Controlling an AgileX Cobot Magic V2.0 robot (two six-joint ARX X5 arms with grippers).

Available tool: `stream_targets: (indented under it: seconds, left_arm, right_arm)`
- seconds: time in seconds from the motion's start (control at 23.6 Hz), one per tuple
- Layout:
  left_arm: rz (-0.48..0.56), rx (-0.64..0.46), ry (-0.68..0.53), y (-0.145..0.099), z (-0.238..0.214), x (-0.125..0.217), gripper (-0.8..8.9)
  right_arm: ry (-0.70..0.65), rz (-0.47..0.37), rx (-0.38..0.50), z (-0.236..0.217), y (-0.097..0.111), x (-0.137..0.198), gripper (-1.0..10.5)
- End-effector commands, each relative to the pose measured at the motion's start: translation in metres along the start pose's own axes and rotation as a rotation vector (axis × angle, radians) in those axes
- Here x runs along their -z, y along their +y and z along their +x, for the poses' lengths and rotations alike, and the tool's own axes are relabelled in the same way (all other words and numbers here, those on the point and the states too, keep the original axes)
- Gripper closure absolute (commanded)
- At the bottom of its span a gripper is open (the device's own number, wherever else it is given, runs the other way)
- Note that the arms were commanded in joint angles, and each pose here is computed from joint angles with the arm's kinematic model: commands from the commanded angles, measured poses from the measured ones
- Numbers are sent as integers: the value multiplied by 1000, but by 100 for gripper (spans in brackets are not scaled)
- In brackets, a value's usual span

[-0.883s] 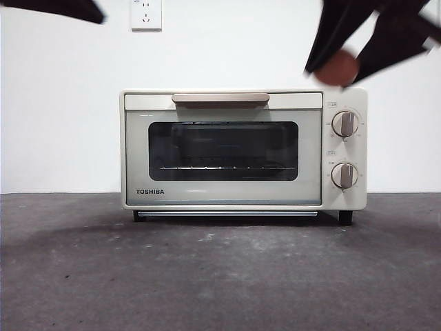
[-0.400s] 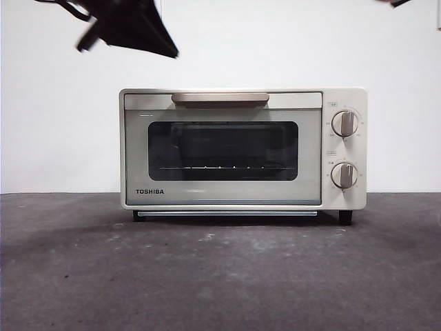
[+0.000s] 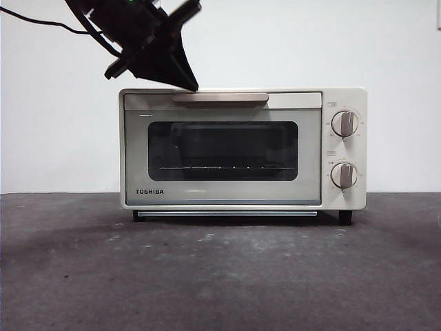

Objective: Eggoven

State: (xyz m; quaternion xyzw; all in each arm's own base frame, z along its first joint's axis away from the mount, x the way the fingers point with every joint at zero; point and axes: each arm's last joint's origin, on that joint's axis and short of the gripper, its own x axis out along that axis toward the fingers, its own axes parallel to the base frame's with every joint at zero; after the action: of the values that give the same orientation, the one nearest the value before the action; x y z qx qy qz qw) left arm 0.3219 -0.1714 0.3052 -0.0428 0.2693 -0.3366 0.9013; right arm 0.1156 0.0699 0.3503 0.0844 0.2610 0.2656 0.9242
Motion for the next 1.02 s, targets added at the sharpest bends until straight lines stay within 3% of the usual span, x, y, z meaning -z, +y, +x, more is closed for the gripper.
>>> stream_targets:
  seconds: [0.04,0.51,1.02]
  left_arm:
    - [35,4,-16,-2,9,-3,806]
    - [30,-19,32,0,21,6,806]
    - [103,70,283,-47,28,37,806]
  right_arm:
    - [-9,-19,-5,-2,2,-4,944]
    - [5,-29,-4,-2,2,-3,944]
    - [-3,-37,-6,-1,2,-4,944]
